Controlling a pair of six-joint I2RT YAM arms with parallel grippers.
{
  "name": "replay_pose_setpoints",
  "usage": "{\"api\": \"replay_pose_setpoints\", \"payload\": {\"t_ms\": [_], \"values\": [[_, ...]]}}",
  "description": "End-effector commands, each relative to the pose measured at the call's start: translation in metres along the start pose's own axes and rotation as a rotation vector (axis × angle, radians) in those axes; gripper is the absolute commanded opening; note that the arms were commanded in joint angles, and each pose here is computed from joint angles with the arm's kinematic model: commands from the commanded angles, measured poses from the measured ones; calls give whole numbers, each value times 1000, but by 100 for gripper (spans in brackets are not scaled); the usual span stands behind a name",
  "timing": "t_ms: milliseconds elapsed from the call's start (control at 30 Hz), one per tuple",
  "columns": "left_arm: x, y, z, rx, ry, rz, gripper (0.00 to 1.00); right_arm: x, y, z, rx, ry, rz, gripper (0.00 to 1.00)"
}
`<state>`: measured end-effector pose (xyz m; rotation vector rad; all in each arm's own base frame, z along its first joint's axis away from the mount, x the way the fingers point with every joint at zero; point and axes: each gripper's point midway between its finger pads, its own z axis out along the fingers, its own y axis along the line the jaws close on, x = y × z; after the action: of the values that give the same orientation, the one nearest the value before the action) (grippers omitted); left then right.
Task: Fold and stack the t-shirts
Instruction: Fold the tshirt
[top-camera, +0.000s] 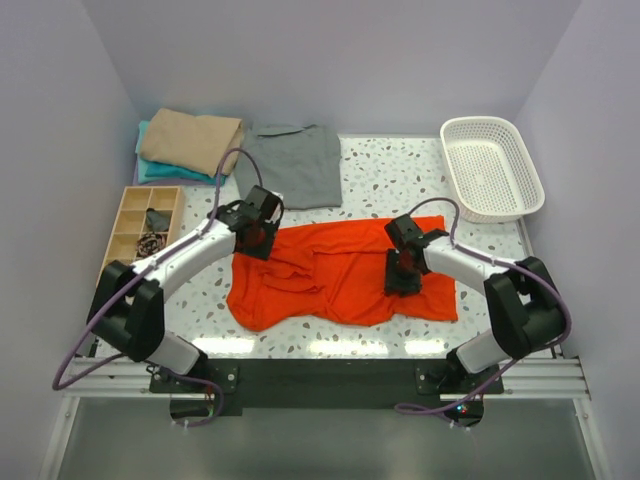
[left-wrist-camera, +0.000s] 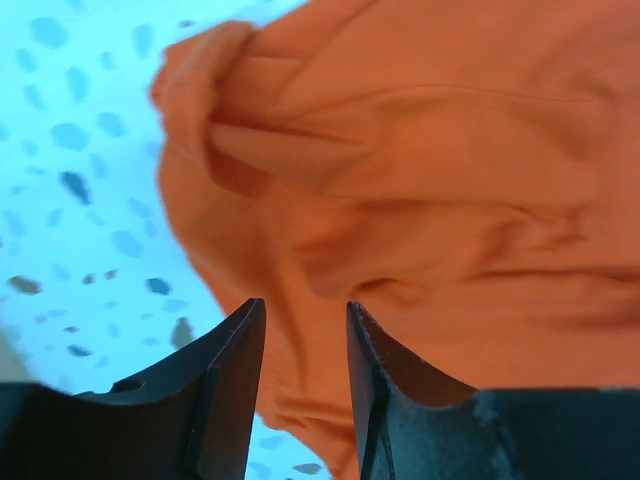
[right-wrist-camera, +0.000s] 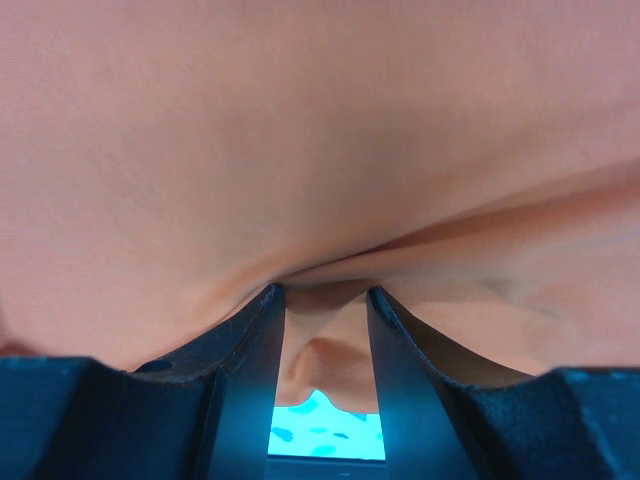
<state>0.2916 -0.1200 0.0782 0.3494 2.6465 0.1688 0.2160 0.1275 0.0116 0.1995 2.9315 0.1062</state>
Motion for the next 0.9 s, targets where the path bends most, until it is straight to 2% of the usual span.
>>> {"api": "replay_pose_setpoints", "payload": {"t_ms": [0, 133, 333, 433, 533, 867], "values": [[-15, -54, -45, 385, -106, 15, 44, -24, 2, -1, 5, -96, -36, 43], [1, -68, -33, 440, -54, -32, 43, -40, -4, -32, 28, -187, -48, 45], [7, -58, 8, 307, 1, -81, 39, -46, -14, -65, 41, -272, -40, 46], [10, -62, 30, 278, 46, -93, 37, -43, -25, -64, 83, -283, -25, 47], [11, -50, 49, 180, 67, -88, 36, -35, -35, -55, 128, -261, -7, 47], [-35, -21, 69, -7, 9, -37, 34, 10, -46, -24, 130, -129, 77, 46]]}}
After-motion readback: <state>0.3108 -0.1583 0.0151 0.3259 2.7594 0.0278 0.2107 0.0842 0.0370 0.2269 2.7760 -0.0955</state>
